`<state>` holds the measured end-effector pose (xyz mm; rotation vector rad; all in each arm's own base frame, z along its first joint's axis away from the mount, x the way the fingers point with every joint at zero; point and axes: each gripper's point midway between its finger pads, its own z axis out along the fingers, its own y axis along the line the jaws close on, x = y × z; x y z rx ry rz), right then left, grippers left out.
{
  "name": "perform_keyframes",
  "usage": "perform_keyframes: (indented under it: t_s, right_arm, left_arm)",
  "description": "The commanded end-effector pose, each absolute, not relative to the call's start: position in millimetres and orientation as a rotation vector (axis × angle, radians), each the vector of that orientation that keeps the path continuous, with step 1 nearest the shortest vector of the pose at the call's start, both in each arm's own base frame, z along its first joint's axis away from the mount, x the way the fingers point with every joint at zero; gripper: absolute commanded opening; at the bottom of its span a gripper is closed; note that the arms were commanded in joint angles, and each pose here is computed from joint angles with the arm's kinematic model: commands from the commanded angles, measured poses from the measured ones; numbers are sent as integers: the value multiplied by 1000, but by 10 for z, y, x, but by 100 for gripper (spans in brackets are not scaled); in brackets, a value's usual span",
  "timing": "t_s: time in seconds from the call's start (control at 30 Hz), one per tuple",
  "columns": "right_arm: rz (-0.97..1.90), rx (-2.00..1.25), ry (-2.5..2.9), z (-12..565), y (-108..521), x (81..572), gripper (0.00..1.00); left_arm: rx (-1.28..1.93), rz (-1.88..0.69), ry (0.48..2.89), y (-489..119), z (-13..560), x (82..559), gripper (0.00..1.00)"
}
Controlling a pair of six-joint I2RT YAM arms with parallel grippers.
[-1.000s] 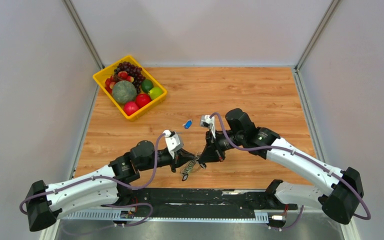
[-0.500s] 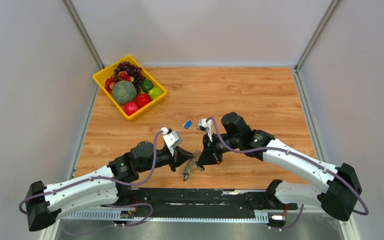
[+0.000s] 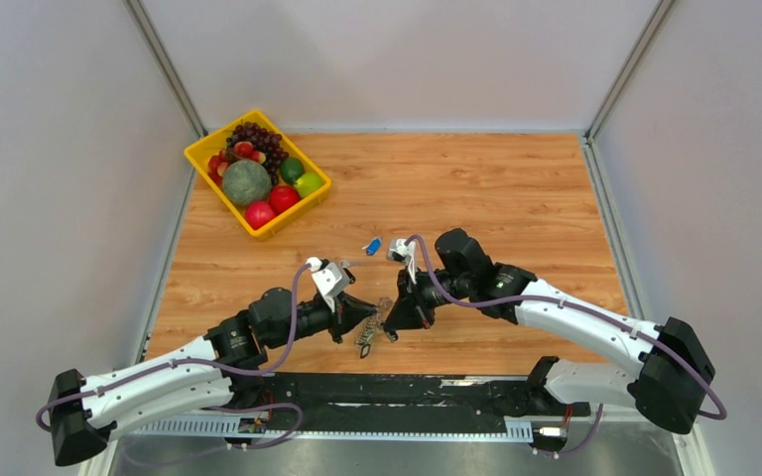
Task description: Remove the keys from the keyring
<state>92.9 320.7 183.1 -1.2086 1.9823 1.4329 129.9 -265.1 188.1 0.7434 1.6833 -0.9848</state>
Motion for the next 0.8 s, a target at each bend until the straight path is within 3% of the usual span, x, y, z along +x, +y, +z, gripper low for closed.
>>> perform_keyframes:
  t_s: [0.0, 0.43, 0.77]
  right_arm:
    - [1591, -1269, 2097, 1678, 3137, 546, 0]
    - [1611, -1206, 2155, 1494, 3203, 580, 0]
    - [1606, -1195, 2059, 1785, 3236, 630, 0]
  left_arm:
    - [484, -955, 1479, -2525, 2553, 1628, 0]
    - [423, -1004, 1414, -2442, 2673, 1584, 0]
    - [538, -948, 1446, -2502, 2511, 1566, 0]
